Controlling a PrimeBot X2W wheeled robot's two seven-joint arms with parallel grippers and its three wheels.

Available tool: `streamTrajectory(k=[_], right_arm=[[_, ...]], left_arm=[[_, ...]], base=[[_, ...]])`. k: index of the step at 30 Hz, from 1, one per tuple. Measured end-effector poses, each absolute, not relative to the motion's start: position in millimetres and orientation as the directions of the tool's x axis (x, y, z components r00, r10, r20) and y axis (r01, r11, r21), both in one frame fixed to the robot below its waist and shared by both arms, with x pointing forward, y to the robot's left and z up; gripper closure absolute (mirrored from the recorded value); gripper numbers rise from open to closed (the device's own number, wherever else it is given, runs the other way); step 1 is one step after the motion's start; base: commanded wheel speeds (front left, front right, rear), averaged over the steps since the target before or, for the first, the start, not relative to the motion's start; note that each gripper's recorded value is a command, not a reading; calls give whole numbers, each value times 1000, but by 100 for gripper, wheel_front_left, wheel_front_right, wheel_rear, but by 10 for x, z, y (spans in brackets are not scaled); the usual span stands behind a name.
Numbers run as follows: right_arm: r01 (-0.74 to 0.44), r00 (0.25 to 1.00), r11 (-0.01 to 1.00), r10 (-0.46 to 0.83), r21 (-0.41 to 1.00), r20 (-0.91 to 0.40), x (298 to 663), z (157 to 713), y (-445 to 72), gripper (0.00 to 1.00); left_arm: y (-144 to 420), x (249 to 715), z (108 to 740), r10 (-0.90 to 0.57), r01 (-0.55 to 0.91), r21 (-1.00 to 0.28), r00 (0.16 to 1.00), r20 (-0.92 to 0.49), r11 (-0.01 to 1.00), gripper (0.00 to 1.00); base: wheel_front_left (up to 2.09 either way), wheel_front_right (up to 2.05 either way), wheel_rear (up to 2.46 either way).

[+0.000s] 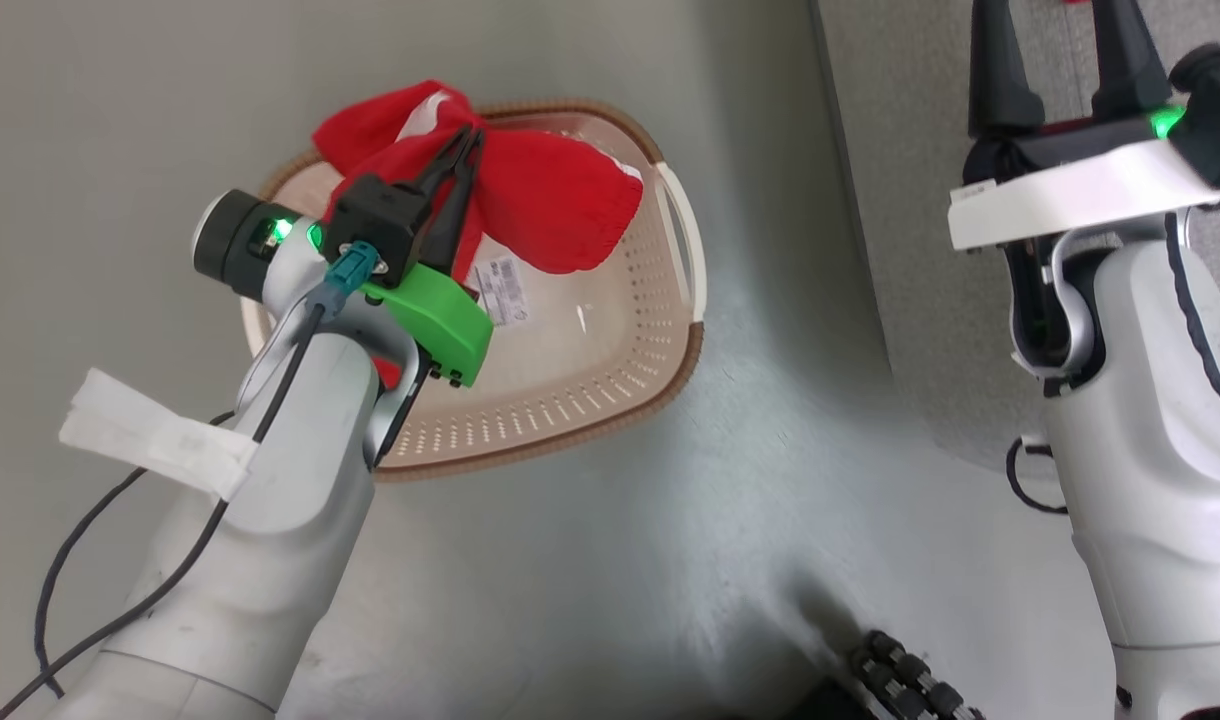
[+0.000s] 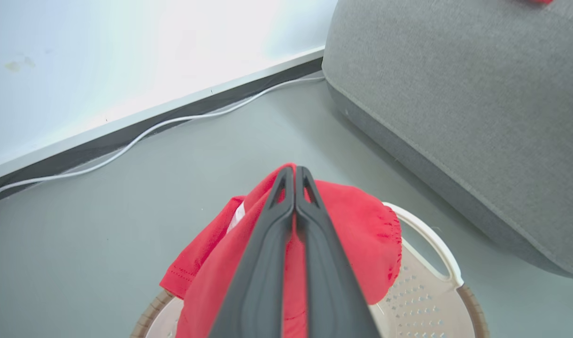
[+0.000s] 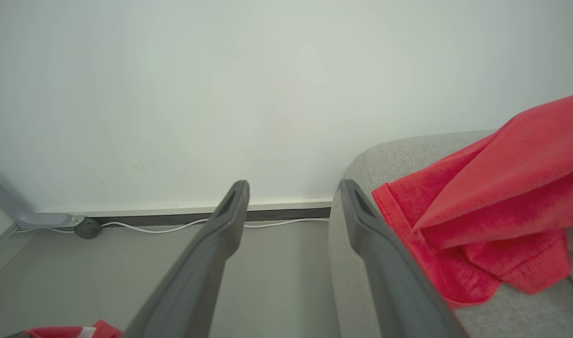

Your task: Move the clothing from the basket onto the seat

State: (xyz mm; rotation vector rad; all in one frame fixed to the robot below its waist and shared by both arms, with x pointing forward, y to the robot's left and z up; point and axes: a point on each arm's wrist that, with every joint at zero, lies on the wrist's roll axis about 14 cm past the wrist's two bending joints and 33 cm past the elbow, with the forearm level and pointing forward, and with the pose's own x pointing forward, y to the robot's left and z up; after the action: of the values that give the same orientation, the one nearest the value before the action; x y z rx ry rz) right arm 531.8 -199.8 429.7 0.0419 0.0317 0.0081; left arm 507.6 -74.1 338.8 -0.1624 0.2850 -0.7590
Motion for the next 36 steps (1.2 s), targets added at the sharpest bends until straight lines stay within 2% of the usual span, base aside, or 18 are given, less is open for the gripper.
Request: streamTrajectory(k=[14, 24, 36], right_arm=[[-77, 997, 995, 77, 69, 1, 5030, 4618, -1771, 0], [-128, 992, 987, 126, 92, 27, 4747, 4849, -1559, 0], [-218, 976, 973, 216, 70, 39, 4301, 5028, -1303, 0]], left_arm=[[-457, 5087, 4425, -639, 629, -157, 769, -16, 761, 100], [-189, 4942, 5002, -575, 579, -142, 815, 75, 803, 100], [-27, 4565, 5520, -554, 568, -77, 819, 150, 819, 100]], base=[[0, 0, 0], [0, 0, 0], [0, 0, 0]])
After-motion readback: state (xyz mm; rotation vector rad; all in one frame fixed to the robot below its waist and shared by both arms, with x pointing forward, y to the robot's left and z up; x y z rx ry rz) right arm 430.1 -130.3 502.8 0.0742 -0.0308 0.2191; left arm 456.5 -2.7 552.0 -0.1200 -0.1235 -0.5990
